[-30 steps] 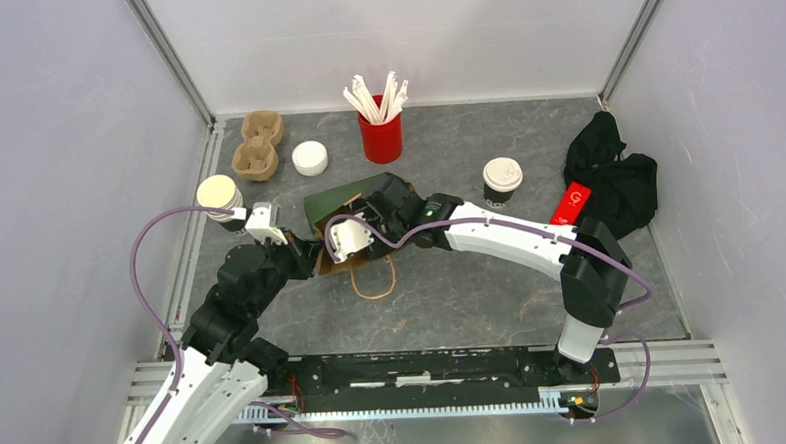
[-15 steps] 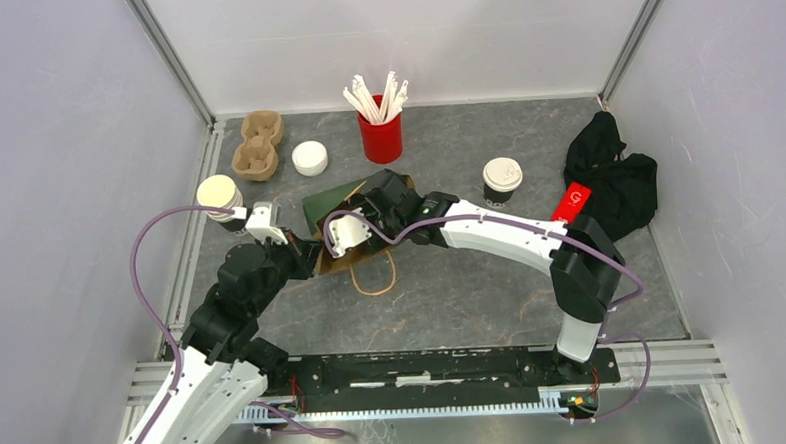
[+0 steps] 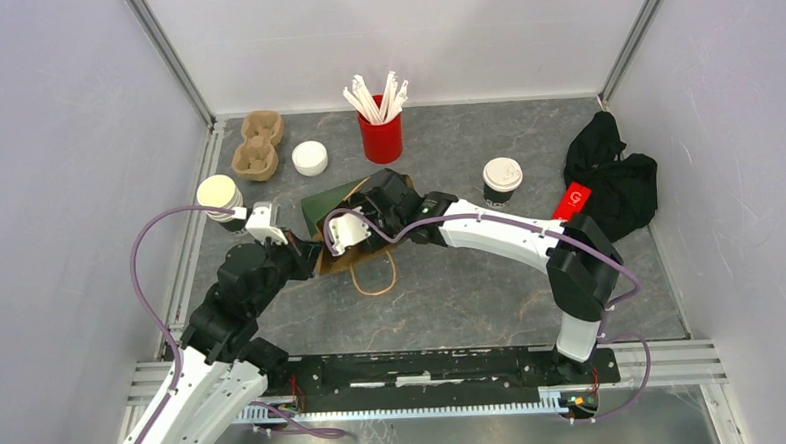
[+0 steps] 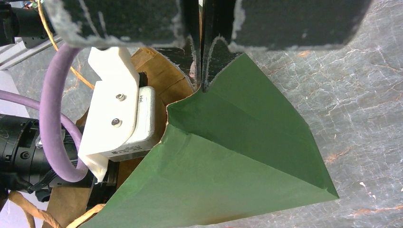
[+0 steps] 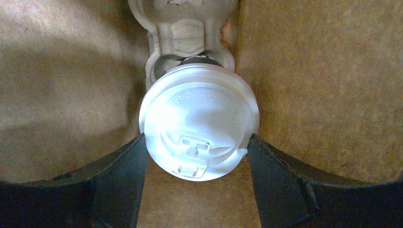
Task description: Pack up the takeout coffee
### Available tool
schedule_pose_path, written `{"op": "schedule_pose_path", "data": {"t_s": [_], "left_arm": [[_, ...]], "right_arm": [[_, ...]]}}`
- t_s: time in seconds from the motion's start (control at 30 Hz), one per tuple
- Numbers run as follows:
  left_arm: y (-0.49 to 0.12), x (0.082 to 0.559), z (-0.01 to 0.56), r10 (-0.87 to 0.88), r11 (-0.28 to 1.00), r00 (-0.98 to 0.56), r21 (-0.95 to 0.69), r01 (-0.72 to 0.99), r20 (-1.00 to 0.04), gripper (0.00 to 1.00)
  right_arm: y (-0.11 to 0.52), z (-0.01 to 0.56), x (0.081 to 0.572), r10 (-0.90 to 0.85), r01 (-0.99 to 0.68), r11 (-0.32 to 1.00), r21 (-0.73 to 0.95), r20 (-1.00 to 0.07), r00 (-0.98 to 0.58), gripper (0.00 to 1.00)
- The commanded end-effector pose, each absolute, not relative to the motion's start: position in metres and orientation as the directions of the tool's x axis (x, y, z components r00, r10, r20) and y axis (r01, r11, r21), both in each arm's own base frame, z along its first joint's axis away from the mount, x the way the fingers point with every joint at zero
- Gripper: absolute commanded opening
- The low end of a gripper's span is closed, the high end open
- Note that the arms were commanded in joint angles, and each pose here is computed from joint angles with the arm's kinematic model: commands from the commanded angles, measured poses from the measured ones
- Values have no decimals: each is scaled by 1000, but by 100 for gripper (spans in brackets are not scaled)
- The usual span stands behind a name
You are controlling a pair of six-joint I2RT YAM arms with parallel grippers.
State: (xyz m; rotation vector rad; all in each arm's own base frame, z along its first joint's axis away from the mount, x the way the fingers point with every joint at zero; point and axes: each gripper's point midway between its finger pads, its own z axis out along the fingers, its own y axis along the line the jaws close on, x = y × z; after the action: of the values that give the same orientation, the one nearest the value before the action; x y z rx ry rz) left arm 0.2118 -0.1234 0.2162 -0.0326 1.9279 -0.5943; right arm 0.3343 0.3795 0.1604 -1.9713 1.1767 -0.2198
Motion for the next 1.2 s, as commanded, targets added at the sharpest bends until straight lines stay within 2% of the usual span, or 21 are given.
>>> {"op": "schedule_pose_path", "data": {"t_s": [0.0, 0.37, 0.8, 1.17], "left_arm": [[-123, 214, 235, -331, 863, -406, -447, 237, -852, 2], [-123, 216, 234, -327, 867, -405, -442, 231, -854, 2], [-126, 218, 238, -313, 866, -414, -435, 245, -855, 2], [-138, 222, 265, -302, 858, -490, -457, 234, -818, 2]], "right_arm": [[373, 164, 328, -807, -694, -212, -688, -278, 521, 37], [365, 151, 323, -815, -711, -213, -670, -279, 508, 37], [375, 142, 329, -803, -755, -174, -632, -352, 480, 37], [365, 144, 312, -849, -818, -81, -570, -390, 356, 37]]}}
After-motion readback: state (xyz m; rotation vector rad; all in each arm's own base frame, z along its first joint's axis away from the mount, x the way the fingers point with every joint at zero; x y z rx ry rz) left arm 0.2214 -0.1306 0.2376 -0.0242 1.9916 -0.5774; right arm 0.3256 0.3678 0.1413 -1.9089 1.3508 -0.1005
